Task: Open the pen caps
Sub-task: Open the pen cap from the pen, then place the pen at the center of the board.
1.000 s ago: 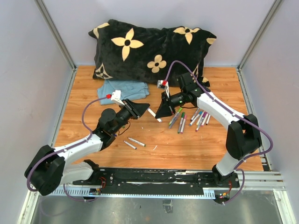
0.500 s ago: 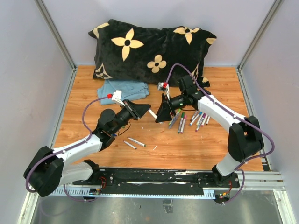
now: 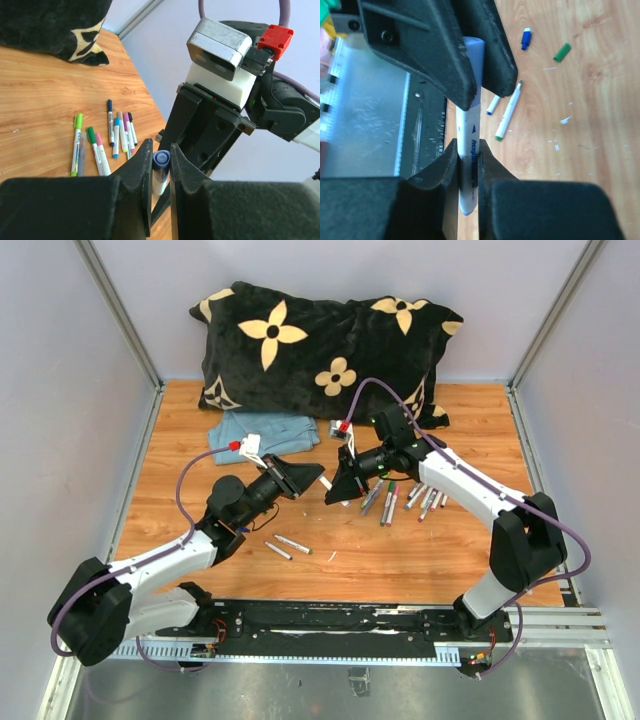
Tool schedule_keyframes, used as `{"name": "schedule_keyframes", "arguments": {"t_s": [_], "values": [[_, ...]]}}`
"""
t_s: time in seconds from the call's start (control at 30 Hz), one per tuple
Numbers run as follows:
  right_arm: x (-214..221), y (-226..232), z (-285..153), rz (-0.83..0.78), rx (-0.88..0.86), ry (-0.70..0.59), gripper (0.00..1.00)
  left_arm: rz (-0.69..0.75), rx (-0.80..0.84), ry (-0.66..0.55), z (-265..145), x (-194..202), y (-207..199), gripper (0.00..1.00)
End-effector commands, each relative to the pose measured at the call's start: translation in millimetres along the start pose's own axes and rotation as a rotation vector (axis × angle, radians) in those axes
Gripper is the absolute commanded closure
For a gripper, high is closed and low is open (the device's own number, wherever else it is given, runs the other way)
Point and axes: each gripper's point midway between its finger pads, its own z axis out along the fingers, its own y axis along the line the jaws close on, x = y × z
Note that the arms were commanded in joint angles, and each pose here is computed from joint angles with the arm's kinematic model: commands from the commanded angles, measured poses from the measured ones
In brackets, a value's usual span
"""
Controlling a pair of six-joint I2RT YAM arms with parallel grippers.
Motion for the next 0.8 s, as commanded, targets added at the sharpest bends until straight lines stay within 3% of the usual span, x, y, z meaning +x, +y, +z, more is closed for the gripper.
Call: {"name": "schedule_keyframes", "arguments": {"t_s": [0.0, 0.13, 0.37, 0.6, 0.77], "values": [[-2.4, 12.1, 0.5, -0.008, -0.019, -0.010, 0.99, 0.047, 0.053, -0.062, -2.6, -13.4, -13.4, 1.00], [7.9, 19.2, 4.7, 0.014, -0.046, -0.018, 0.99, 0.118, 0.006, -0.160, 5.2, -57.9, -10.2, 1.00], [22.7, 23.8, 6.4, 0.025, -0.058, -0.027, 0.99, 0.088, -0.011, -0.308, -5.1, -137.4, 4.8, 1.00], [33.9, 9.1, 11.4, 0.038, 0.011, 0.001, 0.99, 0.058, -0.070, -0.339, -31.7, -138.9, 28.1, 1.00], [61.0, -14.3, 32.3, -0.006, 0.193, 0.144, 0.99, 0.021, -0.220, -0.257, -56.0, -102.9, 64.9, 1.00]]}}
